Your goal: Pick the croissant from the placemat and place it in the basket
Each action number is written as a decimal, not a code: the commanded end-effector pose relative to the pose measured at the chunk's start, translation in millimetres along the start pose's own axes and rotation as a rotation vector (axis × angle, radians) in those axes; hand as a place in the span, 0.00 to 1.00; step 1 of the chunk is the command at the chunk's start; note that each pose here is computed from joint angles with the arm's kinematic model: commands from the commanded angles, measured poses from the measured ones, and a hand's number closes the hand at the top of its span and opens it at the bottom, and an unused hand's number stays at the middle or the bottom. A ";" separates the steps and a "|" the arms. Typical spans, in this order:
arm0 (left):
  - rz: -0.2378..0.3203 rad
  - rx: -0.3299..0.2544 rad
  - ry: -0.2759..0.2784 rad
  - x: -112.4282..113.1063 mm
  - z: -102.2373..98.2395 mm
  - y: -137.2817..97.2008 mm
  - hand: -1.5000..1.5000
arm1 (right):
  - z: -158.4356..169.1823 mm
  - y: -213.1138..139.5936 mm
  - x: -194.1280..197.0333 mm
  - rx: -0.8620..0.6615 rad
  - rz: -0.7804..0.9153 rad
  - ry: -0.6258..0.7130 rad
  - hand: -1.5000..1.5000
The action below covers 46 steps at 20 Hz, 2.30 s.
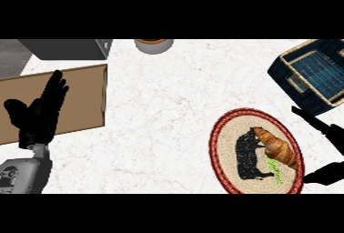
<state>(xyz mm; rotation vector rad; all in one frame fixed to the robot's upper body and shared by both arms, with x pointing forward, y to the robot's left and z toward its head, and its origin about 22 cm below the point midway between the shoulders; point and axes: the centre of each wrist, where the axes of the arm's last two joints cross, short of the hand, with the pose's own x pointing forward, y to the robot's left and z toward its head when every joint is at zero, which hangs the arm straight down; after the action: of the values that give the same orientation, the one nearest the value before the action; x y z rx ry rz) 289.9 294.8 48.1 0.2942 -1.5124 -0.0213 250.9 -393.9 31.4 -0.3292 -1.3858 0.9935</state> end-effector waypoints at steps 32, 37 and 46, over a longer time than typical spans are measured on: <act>0.008 -0.015 0.004 -9.8 3.3 -7.9 0.50 | -49.1 70.6 -15.2 0.028 0.096 0.056 0.00; -0.015 -0.004 -0.002 8.8 8.4 -3.9 0.50 | -37.2 65.4 -24.9 0.087 0.103 0.067 0.00; 0.016 -0.002 0.006 7.4 6.4 -10.0 0.50 | -46.9 82.0 -27.5 0.224 0.132 -0.026 1.00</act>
<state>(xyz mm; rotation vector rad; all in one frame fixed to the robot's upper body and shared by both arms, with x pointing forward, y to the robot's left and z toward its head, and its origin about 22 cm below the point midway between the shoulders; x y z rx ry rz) 285.3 290.4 49.1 0.2834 -1.5172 -0.0250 273.5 -362.5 -39.1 -0.3455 -1.2995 1.2389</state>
